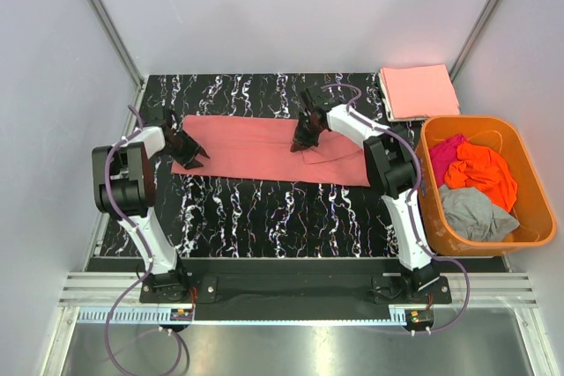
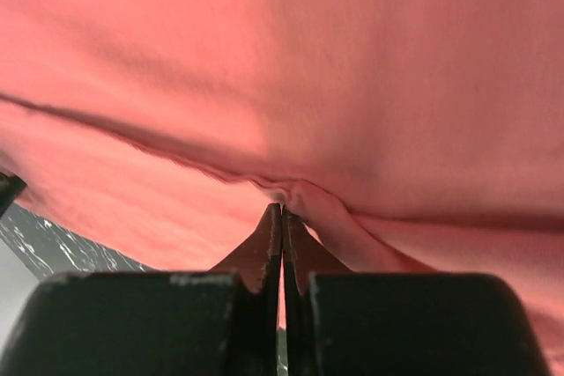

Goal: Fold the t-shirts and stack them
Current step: Fold the tshirt

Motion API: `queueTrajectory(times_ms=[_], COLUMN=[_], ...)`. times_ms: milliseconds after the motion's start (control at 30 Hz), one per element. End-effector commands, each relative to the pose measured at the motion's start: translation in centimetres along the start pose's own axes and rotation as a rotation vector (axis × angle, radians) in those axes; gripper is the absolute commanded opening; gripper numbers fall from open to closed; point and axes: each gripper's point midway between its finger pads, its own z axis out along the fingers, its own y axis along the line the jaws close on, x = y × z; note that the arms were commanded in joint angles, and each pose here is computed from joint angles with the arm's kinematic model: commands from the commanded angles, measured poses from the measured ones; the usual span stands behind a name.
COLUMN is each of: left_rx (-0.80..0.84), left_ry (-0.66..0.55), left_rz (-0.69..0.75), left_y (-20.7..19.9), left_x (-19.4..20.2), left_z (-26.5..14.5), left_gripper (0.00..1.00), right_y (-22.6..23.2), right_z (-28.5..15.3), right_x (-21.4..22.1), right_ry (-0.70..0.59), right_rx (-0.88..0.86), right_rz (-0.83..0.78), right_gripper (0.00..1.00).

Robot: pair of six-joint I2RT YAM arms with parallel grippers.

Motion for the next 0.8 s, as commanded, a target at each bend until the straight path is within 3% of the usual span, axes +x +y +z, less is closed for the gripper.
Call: queueTrajectory(times_ms=[0,167,300,400,467,567,767], left_rx=[0.041,0.047,0.066,0.074,0.078,0.086,0.079], left_ry=[-0.010,-0.016,-0.042,-0.070,-0.081,-0.087,-0.066], left_rz=[-0.007,-0.001,0.024,0.043,0.048,0.054,0.051], left_y=[-0.8,-0.8,-1.5,-2.1,-2.4,-2.8,-2.8], left_x=[0.0,0.3,-0.1,-0.7,-1.1,-1.6,-1.8], left_z=[-1.0,-1.6,-2.6,-3.2,-3.5,-3.6,-2.6], left_gripper=[0.42,0.42,0.42,0.42,0.42,0.42,0.42], right_y=[1.9,2.3,3.9,4.7,4.7,2.0,-6.9], right_z=[0.2,0.0,-3.9,-8.2,-10.9,-13.2,-15.6], right_x=[-2.1,-1.3,-1.3,-1.7,-1.9,-1.6,1.1], right_ry=[-0.075,-0.032,-0.022,-0.065,-0.102,-0.100,-0.062], right_rx=[-0.027,-0.061,-0.087,-0.096,-0.084,-0.039,0.086], right_rz=[-0.025,-0.068,-0.145,-0.222,-0.241,-0.211,-0.106], right_gripper=[0.00,0.00,0.00,0.08,0.26,0.36,0.38])
